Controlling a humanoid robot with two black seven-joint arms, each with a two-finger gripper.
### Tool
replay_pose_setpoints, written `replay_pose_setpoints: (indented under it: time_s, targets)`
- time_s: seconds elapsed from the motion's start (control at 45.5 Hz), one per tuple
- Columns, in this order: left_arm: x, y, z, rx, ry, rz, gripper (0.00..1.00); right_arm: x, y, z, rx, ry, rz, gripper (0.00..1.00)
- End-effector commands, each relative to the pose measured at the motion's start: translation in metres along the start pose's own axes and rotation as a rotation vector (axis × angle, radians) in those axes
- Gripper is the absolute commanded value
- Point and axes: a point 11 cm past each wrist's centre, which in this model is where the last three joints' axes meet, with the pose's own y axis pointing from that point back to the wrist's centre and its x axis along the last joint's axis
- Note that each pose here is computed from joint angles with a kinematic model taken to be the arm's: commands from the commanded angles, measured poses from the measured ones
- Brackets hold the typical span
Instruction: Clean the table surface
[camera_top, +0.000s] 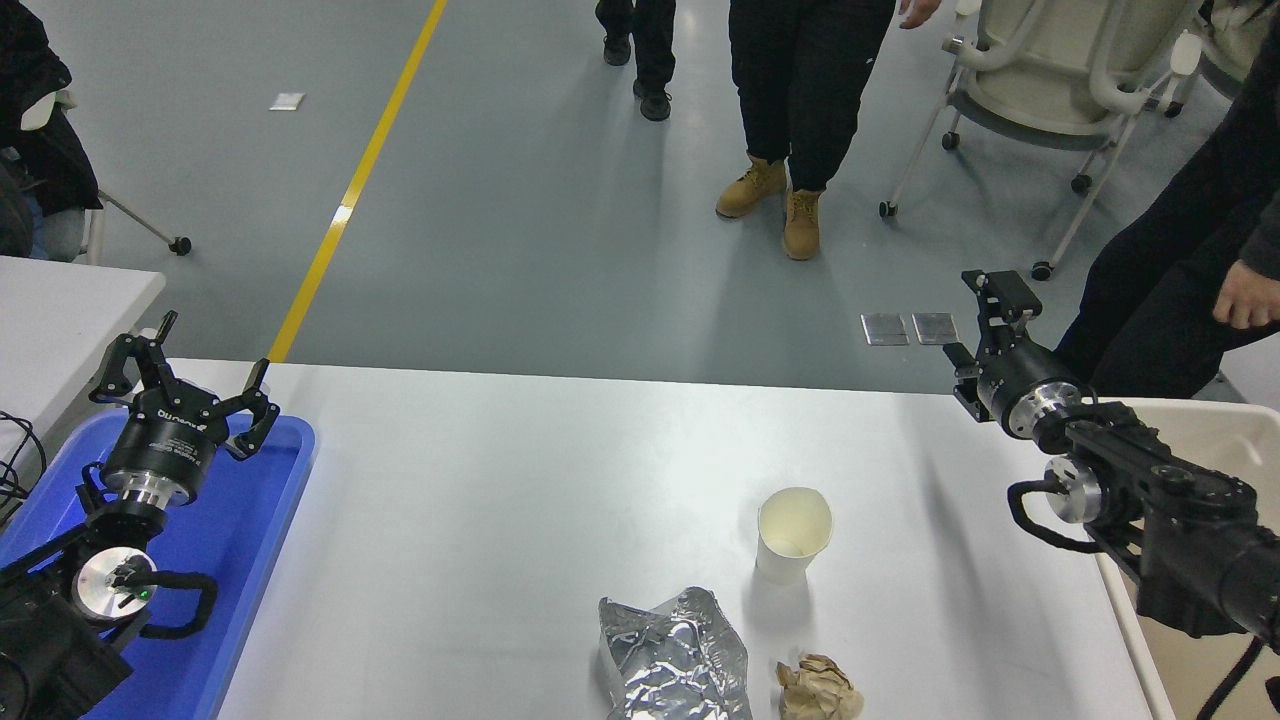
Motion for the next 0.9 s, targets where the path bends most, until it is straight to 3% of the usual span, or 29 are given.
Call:
replay_pose_setpoints:
  time_s: [0.0,0.308,0.527,0.879]
  targets:
    - [0.0,0.0,0.0,0.001,0.001,-0.001,1.0,-0.003,0.02,-0.01,0.002,0.311,-0.197,1.0]
    - [0.0,0.0,0.0,-0.001,0.001,-0.001,1.0,-0.027,0.063,-0.029,0.077,0.777,-0.537,1.0]
    - [0.0,0.0,0.0,0.001,0.001,-0.001,1.0,-0.068,0.094,-0.025,0.107,0.923,-0.756,1.0]
    - [0.0,0.0,0.0,0.001,0.001,-0.001,1.0,-0.098,0.086,-0.022,-0.016,1.051,-0.809,1.0]
